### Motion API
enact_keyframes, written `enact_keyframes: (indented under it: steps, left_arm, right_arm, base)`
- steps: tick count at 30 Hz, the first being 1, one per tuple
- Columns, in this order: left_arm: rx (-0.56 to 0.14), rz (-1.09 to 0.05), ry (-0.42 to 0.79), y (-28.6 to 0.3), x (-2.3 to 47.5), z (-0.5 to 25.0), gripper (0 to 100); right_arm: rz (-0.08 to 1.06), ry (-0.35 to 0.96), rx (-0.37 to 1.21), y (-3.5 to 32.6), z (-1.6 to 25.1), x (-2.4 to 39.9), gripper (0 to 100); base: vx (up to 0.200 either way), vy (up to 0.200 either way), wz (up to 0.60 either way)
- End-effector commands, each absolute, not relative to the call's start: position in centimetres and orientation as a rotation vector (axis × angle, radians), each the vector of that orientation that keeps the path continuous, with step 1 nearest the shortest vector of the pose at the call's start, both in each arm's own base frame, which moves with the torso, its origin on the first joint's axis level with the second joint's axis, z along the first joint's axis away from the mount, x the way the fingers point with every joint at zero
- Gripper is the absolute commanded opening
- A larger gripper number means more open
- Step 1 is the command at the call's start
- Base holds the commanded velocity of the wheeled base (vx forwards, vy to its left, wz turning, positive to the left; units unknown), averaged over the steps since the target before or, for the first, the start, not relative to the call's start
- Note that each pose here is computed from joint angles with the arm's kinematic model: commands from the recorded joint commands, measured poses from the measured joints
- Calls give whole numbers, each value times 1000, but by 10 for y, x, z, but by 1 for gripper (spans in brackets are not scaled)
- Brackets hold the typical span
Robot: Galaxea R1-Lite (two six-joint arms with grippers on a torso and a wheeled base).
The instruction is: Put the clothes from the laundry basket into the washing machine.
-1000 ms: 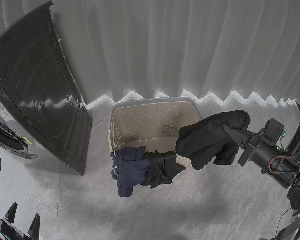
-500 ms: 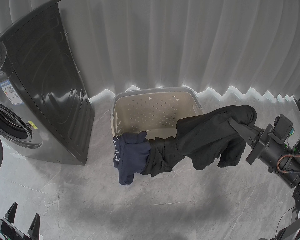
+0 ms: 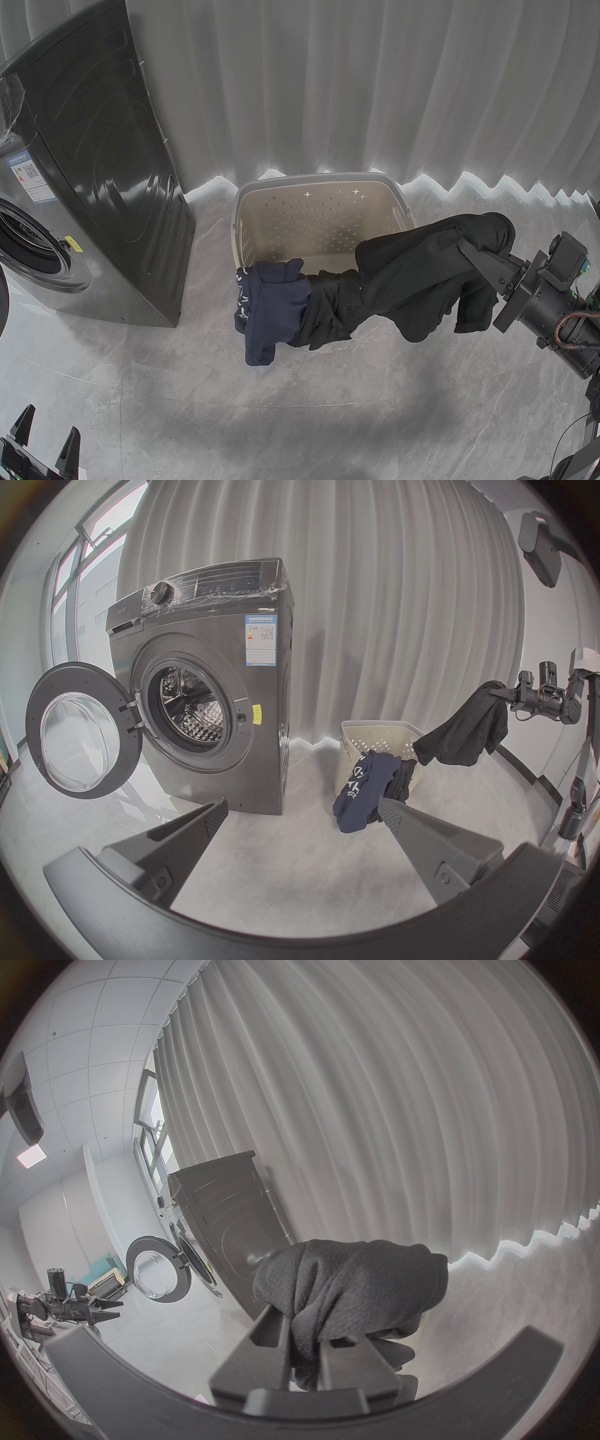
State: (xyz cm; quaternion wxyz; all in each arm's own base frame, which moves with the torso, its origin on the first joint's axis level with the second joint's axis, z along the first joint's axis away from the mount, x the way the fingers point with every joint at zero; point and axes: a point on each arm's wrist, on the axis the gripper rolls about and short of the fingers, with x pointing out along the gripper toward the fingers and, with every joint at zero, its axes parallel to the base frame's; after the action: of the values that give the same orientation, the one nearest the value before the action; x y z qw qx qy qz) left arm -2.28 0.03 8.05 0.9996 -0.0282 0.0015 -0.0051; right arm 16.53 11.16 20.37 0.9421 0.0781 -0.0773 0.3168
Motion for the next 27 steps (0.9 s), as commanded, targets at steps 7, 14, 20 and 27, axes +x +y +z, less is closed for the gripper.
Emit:
enact_keyframes:
  steps: [7,14,20,27]
  left_arm:
    - [-58,-9,9,0,-22,76,100]
    - [-58,-9,9,0,-22,76,100]
    - [-60,-9,9,0,-22,76,100]
    - [-58,-9,9,0,-22,76,100]
  right_arm:
    - [647,-158,162,111,204,165,0]
    - [651,-158,163,112,204,165,0]
    - [665,-149,163,115,202,165,0]
    - [672,-145,163,118,201,165,0]
  base:
    - [0,200,0]
    - [0,200,0]
    - [0,200,0]
    - [0,200,0]
